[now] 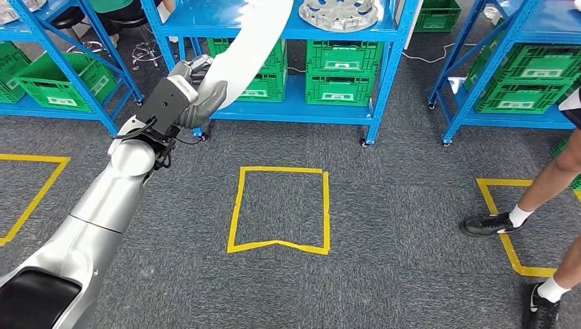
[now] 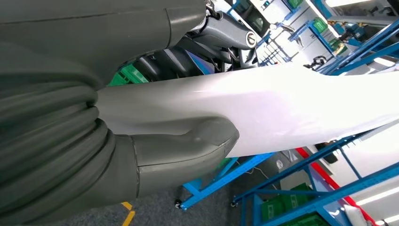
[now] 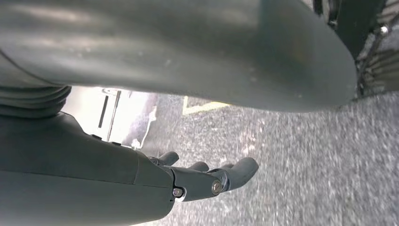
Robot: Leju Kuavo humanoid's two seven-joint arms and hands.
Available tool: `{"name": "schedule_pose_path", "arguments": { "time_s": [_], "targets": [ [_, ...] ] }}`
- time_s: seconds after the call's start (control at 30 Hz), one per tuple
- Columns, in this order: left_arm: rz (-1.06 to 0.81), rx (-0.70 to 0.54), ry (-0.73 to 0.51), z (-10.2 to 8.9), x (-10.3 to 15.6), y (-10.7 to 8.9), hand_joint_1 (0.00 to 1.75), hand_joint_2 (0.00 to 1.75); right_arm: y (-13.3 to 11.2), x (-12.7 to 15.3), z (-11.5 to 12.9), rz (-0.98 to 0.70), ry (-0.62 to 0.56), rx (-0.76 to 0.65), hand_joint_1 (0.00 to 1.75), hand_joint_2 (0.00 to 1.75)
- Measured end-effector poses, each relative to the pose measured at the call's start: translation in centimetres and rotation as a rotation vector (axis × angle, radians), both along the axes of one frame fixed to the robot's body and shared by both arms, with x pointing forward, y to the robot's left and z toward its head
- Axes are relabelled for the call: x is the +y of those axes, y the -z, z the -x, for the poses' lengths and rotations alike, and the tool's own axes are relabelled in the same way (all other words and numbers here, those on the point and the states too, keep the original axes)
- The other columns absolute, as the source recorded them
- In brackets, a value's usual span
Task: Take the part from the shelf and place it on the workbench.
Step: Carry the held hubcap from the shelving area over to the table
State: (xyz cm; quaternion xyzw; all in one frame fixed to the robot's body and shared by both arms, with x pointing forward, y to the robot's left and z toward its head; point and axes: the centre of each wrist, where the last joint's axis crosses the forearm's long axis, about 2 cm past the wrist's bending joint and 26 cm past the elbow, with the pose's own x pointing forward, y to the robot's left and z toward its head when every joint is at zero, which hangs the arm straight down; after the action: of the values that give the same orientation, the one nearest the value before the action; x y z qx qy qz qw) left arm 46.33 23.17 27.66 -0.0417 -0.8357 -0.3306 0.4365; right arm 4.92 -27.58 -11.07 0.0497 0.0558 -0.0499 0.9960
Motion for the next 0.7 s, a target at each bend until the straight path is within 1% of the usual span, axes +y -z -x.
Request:
{"name": "schedule_pose_path", "arguments": {
  "time_s": [0.1,0.27,0.4,0.53,0.6,0.7],
  "targets": [
    [0.001,-0.005,-0.005,-0.1,0.2,-0.3,1.75,1.75,0.0,0.0,0.0,0.001,-0.001,0.0,0.0,0.0],
    [-0.005,0.003,-0.016,0.0,0.5,0.2,1.75,1.75,0.0,0.0,0.1,0.001,-0.011,0.001,0.0,0.0],
    [-0.004,-0.011,-0.03,0.0,1.1,0.1,1.75,1.75,0.0,0.0,0.0,-0.005,-0.03,0.0,0.0,0.0],
    [-0.007,-0.012,-0.052,0.1,2.1,0.5,1.75,1.75,0.0,0.0,0.1,-0.008,-0.04,0.001,0.0,0.0],
    [-0.004,-0.012,-0.058,0.2,2.2,0.6,1.75,1.75,0.0,0.0,0.1,-0.007,-0.045,0.003,0.0,0.0],
    [-0.01,0.007,-0.069,0.4,2.2,1.3,1.75,1.75,0.0,-0.1,0.2,-0.005,-0.049,0.005,0.0,0.0]
  ]
}}
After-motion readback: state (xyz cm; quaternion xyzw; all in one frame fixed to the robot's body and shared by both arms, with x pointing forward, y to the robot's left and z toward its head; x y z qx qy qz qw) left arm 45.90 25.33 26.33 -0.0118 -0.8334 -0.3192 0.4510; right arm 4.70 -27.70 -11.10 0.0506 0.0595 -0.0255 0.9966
